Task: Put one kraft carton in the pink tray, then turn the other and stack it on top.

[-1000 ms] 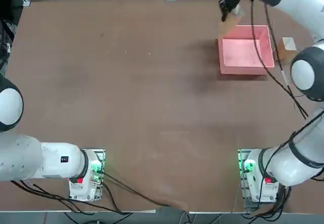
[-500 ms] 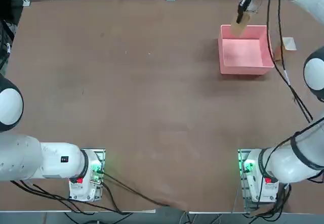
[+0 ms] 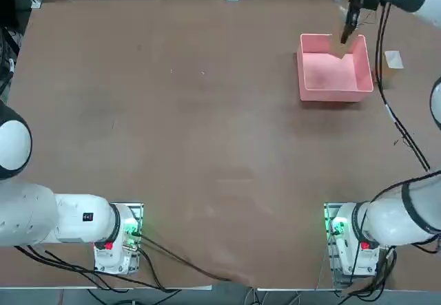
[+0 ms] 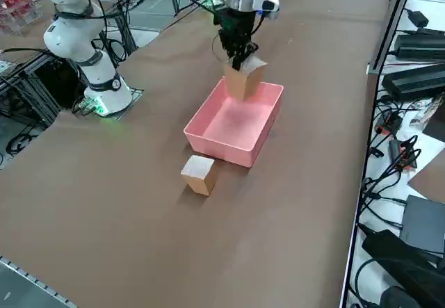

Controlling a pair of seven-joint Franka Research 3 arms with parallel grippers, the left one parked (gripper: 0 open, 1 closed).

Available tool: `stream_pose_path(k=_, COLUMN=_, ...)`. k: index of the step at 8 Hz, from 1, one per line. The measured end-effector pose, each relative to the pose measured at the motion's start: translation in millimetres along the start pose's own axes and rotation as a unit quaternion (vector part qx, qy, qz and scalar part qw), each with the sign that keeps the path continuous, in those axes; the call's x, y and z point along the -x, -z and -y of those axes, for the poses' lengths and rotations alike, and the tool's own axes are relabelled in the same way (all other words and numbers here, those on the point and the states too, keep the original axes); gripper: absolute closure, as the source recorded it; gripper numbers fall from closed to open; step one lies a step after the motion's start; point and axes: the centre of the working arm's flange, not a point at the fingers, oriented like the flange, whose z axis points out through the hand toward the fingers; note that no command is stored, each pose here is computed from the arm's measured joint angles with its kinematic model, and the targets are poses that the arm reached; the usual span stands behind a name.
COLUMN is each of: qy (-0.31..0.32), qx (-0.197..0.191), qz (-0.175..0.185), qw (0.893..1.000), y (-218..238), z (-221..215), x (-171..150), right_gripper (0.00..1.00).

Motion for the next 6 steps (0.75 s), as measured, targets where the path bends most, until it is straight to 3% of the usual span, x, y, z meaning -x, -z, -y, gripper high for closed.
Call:
stream_pose_path(k=3, qy=0.081, qx=0.055, qz=-0.012, qw=0.995, y=-55.6, z=30.3, x=17.4, right_gripper=0.98)
stream_pose_path(k=6, qy=0.129, qx=0.062, qz=-0.016, qw=0.990, y=-102.0, z=27.4, x=47.5, right_gripper=0.98)
